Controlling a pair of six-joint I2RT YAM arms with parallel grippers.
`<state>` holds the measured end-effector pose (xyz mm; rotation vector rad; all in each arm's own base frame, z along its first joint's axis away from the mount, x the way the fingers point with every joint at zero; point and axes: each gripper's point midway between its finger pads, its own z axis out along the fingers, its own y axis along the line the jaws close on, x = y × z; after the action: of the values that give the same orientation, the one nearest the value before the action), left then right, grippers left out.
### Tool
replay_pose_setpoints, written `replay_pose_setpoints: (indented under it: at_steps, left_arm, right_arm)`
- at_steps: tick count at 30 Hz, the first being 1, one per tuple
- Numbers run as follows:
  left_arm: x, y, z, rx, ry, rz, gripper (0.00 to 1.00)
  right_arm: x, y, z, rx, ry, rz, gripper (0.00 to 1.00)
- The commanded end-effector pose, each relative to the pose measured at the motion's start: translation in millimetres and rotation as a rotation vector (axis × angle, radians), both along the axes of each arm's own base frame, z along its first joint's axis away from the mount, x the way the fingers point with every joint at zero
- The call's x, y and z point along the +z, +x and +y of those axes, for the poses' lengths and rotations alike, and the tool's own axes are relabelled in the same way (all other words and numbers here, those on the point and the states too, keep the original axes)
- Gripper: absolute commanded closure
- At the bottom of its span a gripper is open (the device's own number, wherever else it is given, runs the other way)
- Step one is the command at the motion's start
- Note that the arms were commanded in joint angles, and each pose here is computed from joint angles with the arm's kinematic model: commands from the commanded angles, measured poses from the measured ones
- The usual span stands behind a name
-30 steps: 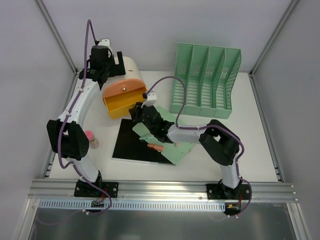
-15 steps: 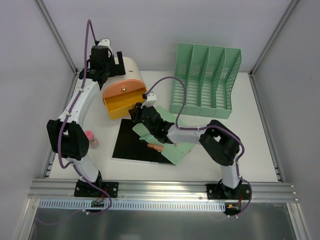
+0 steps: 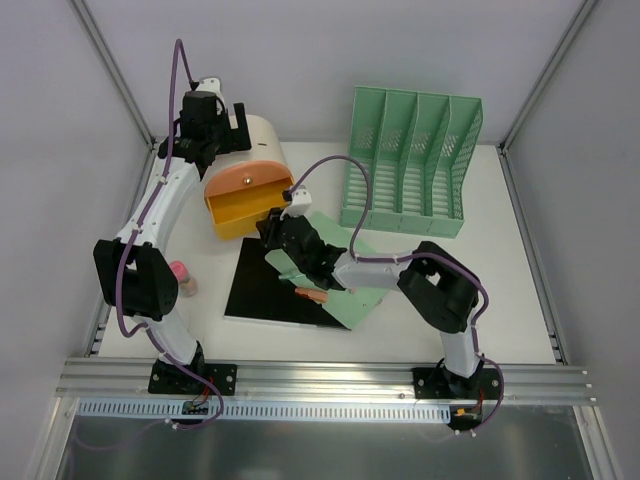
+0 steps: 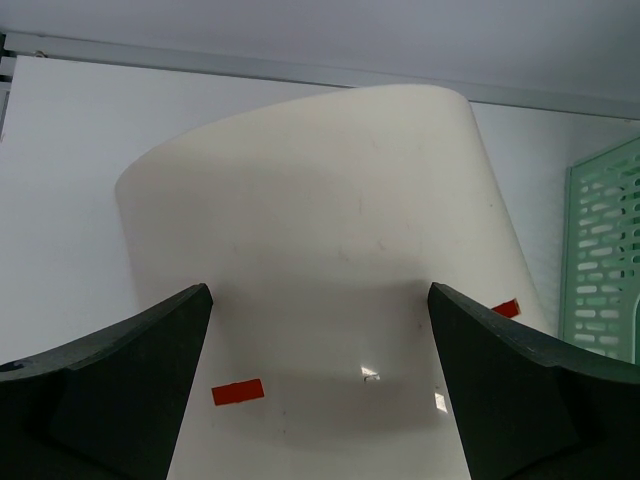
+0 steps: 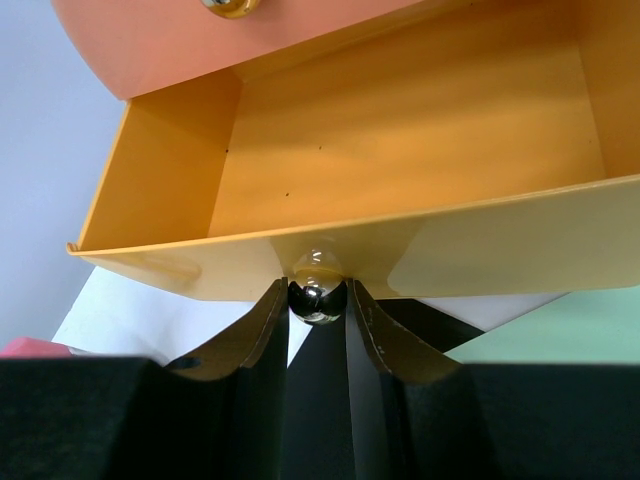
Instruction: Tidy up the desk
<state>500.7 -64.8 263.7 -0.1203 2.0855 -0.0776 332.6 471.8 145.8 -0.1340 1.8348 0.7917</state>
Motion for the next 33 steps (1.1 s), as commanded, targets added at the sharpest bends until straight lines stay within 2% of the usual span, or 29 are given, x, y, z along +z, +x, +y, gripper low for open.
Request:
replay_pose_setpoints:
  at_steps: [1, 14, 21, 24, 28, 33]
  left_arm:
    - [-39, -13, 7, 0.02, 0.061, 0.133, 0.08]
    - [-38, -13, 5, 0.022, 0.069, 0.133, 0.08]
    - [-26, -15, 6, 0.03, 0.071, 0.111, 0.07]
    - [-27, -14, 6, 0.029, 0.069, 0.115, 0.07]
    - [-28, -14, 5, 0.03, 0.067, 0.116, 0.07]
    - [-28, -15, 6, 0.03, 0.067, 0.118, 0.07]
  right_arm:
    - [-60, -27, -17, 0.024, -0.204, 0.081, 0.88]
    - [-67, -36, -18, 0.028, -0.221, 0.081, 0.88]
    - [-45, -34, -19, 0.034, -0.229, 0.043, 0.81]
    - [-32, -35, -23, 0.032, -0.228, 0.022, 0.72]
    - [-12, -38, -31, 0.026, -0.242, -0.006, 0.55]
    - [24, -42, -40, 0.022, -0.227, -0.047, 0.41]
